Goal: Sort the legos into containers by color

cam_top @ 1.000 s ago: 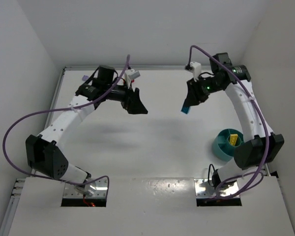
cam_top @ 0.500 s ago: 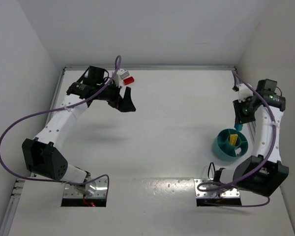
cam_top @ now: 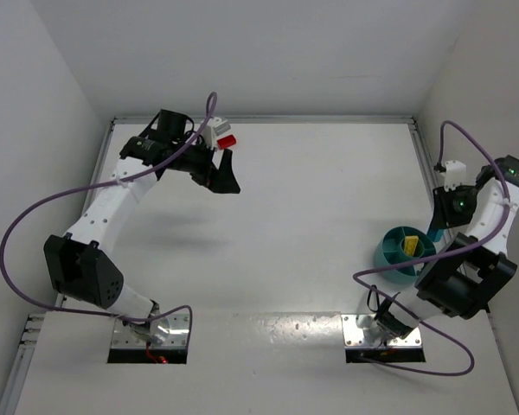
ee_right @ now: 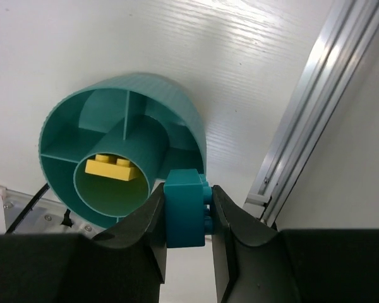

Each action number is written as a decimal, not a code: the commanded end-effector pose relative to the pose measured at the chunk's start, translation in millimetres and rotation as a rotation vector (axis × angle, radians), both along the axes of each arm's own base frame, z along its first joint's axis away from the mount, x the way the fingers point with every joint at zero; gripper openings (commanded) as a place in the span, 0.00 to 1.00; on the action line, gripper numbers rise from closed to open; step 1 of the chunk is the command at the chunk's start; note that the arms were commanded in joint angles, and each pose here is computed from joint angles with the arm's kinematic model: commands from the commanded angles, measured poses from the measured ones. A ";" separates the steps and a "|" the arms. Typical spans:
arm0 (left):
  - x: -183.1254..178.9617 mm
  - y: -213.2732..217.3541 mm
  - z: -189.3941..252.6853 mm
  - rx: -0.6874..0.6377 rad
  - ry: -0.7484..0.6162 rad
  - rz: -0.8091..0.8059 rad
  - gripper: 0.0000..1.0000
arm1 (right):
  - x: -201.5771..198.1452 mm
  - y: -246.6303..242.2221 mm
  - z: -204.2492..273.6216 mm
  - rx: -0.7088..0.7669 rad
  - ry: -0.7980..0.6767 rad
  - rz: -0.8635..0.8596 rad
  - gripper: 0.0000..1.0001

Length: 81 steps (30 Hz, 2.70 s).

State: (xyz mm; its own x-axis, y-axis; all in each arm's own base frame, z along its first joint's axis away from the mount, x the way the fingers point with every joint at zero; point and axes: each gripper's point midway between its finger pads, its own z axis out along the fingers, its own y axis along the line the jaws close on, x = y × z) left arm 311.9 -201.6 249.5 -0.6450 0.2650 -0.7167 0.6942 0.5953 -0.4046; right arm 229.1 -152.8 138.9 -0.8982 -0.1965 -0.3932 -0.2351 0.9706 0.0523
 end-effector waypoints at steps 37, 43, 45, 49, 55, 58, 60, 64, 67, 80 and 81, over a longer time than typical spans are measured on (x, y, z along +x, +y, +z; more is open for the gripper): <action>66.8 144.1 13.1 0.281 -0.144 0.617 1.00 | 22.5 48.8 76.3 0.137 -0.295 0.069 0.66; 93.4 244.4 -14.2 0.432 -0.106 0.799 0.98 | 19.6 57.7 95.2 0.163 -0.322 0.028 0.88; 107.3 260.8 -29.9 0.440 -0.081 0.789 0.96 | 18.9 58.6 100.2 0.165 -0.323 0.020 0.88; 124.0 294.0 -64.3 0.474 -0.025 0.752 0.89 | 14.9 63.0 104.4 0.177 -0.323 -0.008 0.87; 142.0 313.7 -105.7 0.533 0.018 0.683 0.82 | 5.1 67.5 97.8 0.172 -0.304 -0.026 0.86; 141.9 319.1 -124.2 0.548 0.051 0.664 0.80 | -0.9 70.4 99.0 0.159 -0.304 -0.028 0.86; 145.1 320.0 -128.5 0.537 0.036 0.632 0.80 | -4.5 71.2 104.2 0.133 -0.320 -0.027 0.86; 155.1 325.0 -142.3 0.561 0.020 0.594 0.79 | -9.8 74.1 101.8 0.148 -0.293 -0.043 0.86; 170.3 334.5 -156.1 0.580 0.049 0.610 0.75 | -10.3 74.5 111.1 0.138 -0.305 -0.041 0.85; 187.8 345.6 -206.8 0.619 0.101 0.565 0.70 | -5.7 69.7 117.3 0.146 -0.297 -0.076 0.83; 186.7 347.2 -211.5 0.629 0.112 0.566 0.68 | -5.7 69.6 117.4 0.146 -0.297 -0.076 0.83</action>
